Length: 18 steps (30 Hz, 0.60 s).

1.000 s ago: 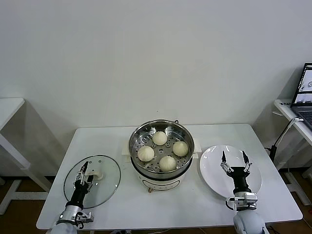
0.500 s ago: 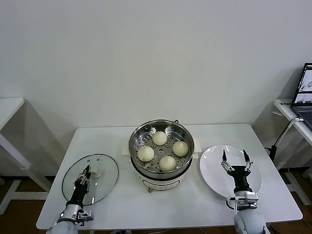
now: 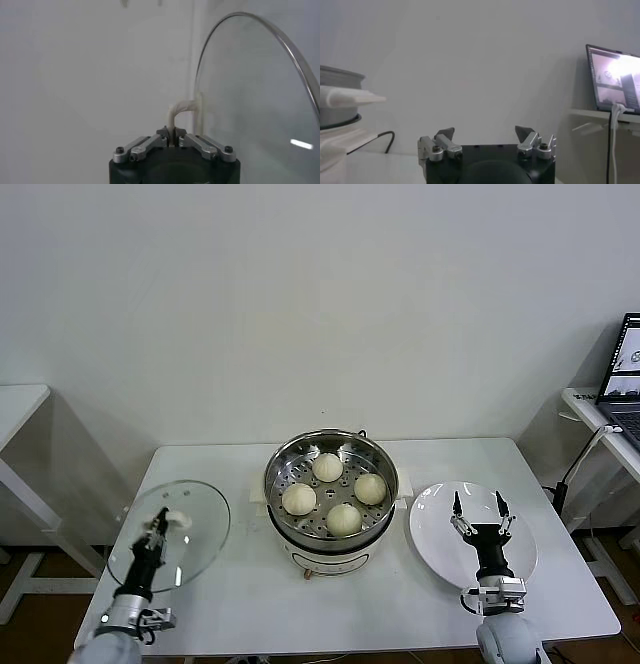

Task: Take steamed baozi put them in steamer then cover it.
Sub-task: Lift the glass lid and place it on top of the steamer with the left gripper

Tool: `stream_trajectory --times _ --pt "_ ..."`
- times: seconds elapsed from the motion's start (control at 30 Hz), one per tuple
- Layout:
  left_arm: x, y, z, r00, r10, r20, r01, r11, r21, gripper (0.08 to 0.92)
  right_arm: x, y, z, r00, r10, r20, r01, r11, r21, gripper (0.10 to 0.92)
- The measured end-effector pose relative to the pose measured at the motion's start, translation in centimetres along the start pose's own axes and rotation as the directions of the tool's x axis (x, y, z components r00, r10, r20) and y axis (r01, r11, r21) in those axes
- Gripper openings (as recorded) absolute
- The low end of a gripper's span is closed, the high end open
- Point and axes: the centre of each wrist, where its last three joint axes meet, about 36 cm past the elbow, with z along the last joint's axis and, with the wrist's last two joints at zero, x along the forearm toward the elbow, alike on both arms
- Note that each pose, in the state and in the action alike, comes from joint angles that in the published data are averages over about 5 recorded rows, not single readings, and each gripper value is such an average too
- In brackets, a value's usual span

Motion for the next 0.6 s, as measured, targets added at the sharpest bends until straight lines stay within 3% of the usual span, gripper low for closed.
stream_trajectory --times 0.17,0.33,0.47,0.6 --pt "-0.6 5.1 -0.3 0.9943 -0.106 0.017 0.106 0.994 -0.020 0.183 -0.4 0.3 -0.3 1.000 -0.003 0.009 0.003 1.000 -0.004 0.823" --pt "-1.0 10.2 -2.9 0.9778 -0.198 0.068 0.200 0.980 -0.016 0.183 -0.8 0.5 -0.4 1.000 -0.003 0.013 0.003 1.000 -0.005 0.823" --pt "-1.0 13.1 -6.6 0.9668 -0.232 0.107 0.231 0.973 0.024 0.183 -0.9 0.6 -0.5 1.000 0.000 0.008 0.000 1.000 -0.004 0.823" --pt "-1.1 14.7 -10.6 0.9637 -0.233 0.131 0.224 0.972 0.075 0.183 -1.0 0.9 -0.4 1.000 0.004 -0.004 -0.004 1.000 -0.003 0.823"
